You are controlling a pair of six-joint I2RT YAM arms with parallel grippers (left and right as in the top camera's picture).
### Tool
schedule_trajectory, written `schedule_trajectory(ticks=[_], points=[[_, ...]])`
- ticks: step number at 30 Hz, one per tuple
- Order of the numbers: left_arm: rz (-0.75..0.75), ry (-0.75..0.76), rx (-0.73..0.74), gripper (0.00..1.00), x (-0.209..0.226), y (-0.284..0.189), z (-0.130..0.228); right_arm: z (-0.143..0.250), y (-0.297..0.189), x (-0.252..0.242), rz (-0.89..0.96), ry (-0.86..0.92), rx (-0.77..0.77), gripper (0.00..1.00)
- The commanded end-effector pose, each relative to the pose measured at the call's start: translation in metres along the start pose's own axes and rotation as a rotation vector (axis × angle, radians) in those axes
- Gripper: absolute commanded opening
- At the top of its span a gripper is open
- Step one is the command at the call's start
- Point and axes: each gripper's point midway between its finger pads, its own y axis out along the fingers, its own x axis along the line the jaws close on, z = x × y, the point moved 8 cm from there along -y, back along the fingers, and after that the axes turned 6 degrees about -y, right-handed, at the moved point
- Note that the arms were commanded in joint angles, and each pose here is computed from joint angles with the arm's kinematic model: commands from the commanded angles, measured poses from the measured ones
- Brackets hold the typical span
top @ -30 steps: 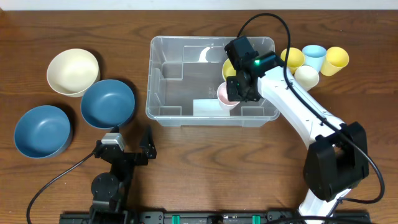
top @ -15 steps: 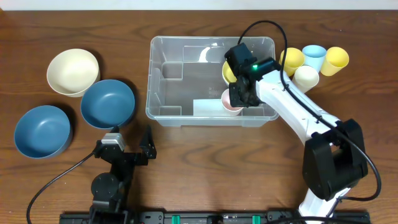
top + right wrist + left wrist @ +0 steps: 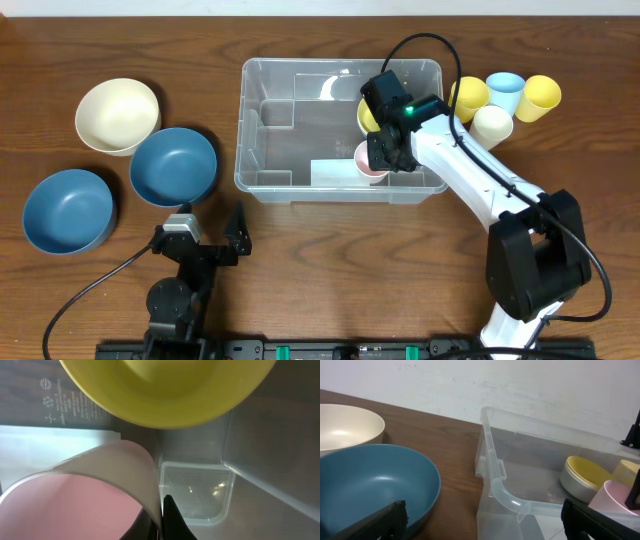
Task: Pack container
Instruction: 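Lower the pink cup beside the bowl stack and hold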
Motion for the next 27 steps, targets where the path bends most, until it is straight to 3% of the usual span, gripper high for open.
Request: schedule_trajectory(ticks=[1, 7, 15, 27], points=[[-0.026, 0.019, 0.04, 0.98, 0.006, 0.001, 0.01, 0.005, 0.006, 0.003, 0.018, 0.013, 0.005, 0.01], [-0.026, 0.019, 0.04, 0.98, 0.006, 0.001, 0.01, 0.009, 0.012, 0.003, 0.019, 0.012, 0.01, 0.02], [-0.026, 0.019, 0.04, 0.98, 0.006, 0.001, 0.01, 0.006, 0.012, 0.003, 0.013, 0.015, -0.007, 0.41], [-0.026, 0.019, 0.04, 0.98, 0.006, 0.001, 0.01, -0.025, -0.027, 0.003, -0.013, 0.016, -0.084, 0.45]])
